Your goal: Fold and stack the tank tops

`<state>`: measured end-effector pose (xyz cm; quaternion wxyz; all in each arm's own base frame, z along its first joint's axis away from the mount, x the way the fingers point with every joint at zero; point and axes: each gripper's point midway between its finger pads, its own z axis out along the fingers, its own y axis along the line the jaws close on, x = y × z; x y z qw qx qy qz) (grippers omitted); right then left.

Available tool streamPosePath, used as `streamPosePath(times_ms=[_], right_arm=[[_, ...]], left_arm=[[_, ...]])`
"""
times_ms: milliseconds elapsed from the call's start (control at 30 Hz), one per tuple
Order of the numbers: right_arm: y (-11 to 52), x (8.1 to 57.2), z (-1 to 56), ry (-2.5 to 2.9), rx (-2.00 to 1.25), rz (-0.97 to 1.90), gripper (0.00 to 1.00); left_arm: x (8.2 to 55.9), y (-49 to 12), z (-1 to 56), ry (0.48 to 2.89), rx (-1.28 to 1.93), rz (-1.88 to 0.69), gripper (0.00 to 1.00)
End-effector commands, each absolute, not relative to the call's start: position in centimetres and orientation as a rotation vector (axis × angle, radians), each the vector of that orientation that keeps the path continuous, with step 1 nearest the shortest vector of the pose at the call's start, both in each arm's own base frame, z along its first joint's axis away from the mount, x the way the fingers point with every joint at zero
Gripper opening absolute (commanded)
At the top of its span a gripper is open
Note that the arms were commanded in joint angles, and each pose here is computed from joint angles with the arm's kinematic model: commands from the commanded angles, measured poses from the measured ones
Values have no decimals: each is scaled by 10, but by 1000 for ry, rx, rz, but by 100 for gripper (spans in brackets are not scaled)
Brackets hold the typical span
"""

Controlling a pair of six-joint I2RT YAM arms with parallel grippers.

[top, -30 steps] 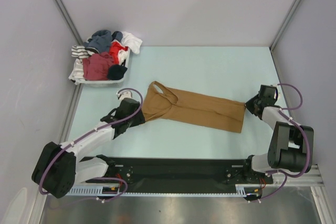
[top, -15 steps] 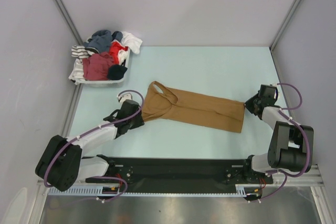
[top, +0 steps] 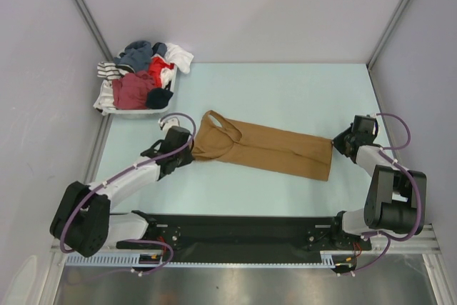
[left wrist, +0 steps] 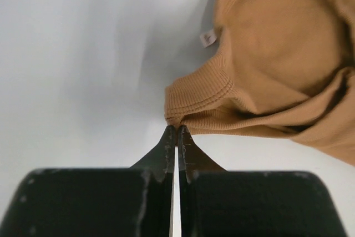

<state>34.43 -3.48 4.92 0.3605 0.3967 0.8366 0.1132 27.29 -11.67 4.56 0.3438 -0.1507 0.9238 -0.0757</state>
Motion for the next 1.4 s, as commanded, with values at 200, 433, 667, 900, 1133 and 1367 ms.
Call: streamPosePath(times_ms=[200, 433, 667, 900, 1133, 1367], right_arm=[[-35, 349, 50, 2143, 1013, 310, 0], [-34, 349, 49, 2145, 1011, 310, 0], [-33, 349, 49, 2150, 1009, 316, 0], [-32, 350, 49, 2153, 1006, 329, 0], [-30, 349, 48, 2159, 1002, 334, 7], [-29, 349, 49, 2161, 993, 341, 18]], left_arm=[[310, -107, 97, 2378, -363, -11, 0], [335, -126, 101, 2420, -325, -30, 38], [353, -128, 119, 2368, -282, -12, 83], [334, -104, 97, 2407, -290, 44, 79], [314, -98, 76, 2368, -375, -166, 81], [309, -102, 68, 2318, -390, -280, 73]])
